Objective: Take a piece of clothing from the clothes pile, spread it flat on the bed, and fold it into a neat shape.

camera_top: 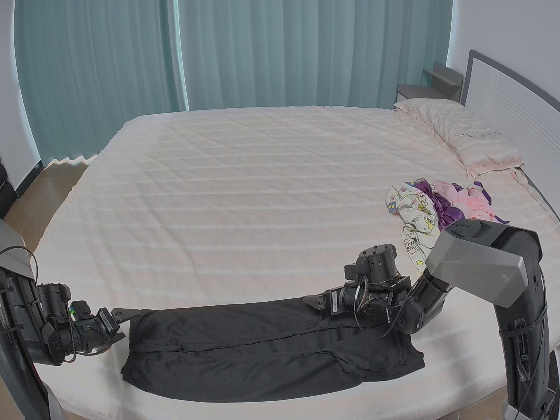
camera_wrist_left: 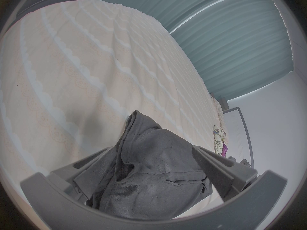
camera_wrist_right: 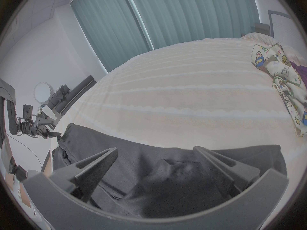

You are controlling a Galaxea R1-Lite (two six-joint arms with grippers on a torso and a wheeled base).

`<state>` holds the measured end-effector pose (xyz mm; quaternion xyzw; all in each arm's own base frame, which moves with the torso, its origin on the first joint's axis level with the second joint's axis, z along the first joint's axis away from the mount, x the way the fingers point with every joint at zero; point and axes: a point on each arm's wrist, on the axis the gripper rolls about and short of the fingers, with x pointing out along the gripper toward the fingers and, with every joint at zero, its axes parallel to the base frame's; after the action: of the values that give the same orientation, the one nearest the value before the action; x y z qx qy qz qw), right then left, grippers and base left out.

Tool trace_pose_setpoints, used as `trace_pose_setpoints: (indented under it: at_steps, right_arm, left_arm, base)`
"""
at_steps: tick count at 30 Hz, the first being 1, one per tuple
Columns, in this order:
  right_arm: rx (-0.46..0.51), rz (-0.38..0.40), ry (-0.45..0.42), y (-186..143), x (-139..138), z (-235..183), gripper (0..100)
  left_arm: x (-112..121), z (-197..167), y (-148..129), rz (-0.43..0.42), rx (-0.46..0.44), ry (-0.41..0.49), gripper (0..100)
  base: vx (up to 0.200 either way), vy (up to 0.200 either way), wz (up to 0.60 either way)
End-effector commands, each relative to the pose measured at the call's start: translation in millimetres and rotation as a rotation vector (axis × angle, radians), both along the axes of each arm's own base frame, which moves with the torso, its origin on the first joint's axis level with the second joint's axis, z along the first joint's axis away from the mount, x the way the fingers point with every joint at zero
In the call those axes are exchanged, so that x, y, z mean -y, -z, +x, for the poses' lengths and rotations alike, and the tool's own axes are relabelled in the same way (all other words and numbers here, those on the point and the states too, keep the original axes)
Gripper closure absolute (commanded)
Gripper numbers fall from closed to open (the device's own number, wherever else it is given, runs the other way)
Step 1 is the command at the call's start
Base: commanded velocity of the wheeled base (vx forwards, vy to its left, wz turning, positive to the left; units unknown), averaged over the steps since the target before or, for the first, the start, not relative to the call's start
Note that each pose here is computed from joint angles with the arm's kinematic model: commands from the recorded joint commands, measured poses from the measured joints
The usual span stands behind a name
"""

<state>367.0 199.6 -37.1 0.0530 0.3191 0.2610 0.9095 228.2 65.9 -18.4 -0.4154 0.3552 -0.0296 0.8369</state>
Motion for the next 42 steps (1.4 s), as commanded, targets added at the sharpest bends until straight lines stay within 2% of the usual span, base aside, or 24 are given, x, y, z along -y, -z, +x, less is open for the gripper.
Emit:
trace_pose_setpoints:
  at_steps: [1, 3, 4, 23, 30, 31, 39, 42]
  right_arm:
    - [-0.013, -0.02, -0.013, 4, 0, -4, 0]
    - [-0.018, -0.033, -0.023, 7, -1, -6, 0]
    - [-0.021, -0.034, -0.026, 8, -1, -6, 100]
    - [0.053, 0.002, -0.033, 6, -19, 8, 100]
    - [0.047, -0.006, -0.034, 10, -21, 7, 100]
    - [0.051, -0.004, -0.034, 10, -21, 7, 0]
    - [0.097, 0.055, 0.0, -2, -21, 14, 0]
    - [0.109, 0.109, 0.096, -24, -5, 24, 0]
  left_arm:
    - [0, 0, 0, -0.001, 0.0, -0.002, 0]
    - [0, 0, 0, -0.001, 0.0, -0.002, 0]
    - [0, 0, 0, -0.001, 0.0, -0.002, 0]
    - [0, 0, 0, 0.0, -0.001, -0.001, 0]
    - [0, 0, 0, 0.0, -0.001, -0.001, 0]
    - [0, 0, 0, 0.0, -0.001, -0.001, 0]
    - [0, 0, 0, 0.0, -0.001, -0.001, 0]
    - [0, 0, 0, 0.0, -0.001, -0.001, 0]
  base:
    - [0.0, 0.0, 0.0]
    - [0.0, 0.0, 0.0]
    - [0.0, 0.0, 0.0]
    - [0.0, 0.0, 0.0]
    - [0.0, 0.0, 0.0]
    - [0.0, 0.0, 0.0]
    - [0.0, 0.0, 0.0]
    - [0.0, 0.0, 0.0]
